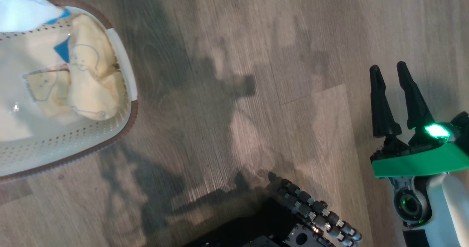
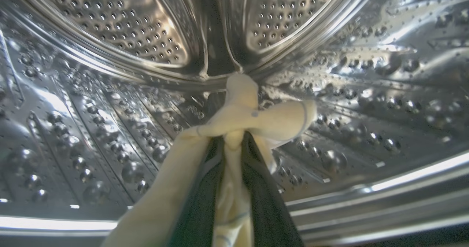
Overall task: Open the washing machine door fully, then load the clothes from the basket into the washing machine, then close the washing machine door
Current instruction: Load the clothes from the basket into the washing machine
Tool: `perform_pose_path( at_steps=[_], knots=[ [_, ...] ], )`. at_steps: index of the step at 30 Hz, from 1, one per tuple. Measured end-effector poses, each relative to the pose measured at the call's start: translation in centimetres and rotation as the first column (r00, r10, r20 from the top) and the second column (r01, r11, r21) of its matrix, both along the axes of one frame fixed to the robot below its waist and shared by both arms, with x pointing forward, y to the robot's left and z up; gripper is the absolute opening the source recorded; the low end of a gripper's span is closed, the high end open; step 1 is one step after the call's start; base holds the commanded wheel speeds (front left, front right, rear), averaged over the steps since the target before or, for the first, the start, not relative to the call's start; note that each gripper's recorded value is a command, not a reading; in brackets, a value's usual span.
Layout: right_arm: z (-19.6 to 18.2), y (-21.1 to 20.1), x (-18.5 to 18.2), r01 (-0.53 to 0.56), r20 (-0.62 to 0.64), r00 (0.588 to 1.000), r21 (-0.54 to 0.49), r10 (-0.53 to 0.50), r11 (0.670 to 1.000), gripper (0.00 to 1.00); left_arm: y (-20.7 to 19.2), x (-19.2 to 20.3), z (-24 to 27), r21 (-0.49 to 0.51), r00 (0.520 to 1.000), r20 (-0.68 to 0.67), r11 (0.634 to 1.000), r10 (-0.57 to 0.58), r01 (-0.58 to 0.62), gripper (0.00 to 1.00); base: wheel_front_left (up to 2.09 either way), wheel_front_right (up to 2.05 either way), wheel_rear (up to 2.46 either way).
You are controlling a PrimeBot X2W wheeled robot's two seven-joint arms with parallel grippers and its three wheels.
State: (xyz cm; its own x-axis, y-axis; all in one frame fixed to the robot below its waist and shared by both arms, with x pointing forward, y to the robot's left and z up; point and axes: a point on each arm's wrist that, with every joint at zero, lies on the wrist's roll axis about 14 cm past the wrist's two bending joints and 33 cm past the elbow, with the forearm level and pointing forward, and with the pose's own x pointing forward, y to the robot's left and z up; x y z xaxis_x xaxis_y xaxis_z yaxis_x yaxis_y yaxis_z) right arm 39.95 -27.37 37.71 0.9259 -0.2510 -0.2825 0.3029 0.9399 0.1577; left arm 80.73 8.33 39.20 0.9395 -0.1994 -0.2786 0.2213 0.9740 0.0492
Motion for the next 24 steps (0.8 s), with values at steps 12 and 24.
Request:
perform_pose_path(
  at_steps=[12, 24],
  knots=[
    [-1.2, -0.4, -0.2, 0.015, -0.036, 0.999, -0.002, -0.015, 1.000, 1.00, 1.1, 3.0, 6.6, -0.096, 0.925, 0.369, 0.993, 0.093, -0.062, 0.00, 0.00, 0.00, 0.00],
    [-1.5, 0.0, 0.7, -0.002, -0.025, 1.000, 0.011, 0.003, 1.000, 1.00, 2.0, 3.1, 0.9, -0.111, 0.985, 0.139, 0.990, 0.105, -0.090, 0.44, 0.00, 0.00, 0.00]
  ],
)
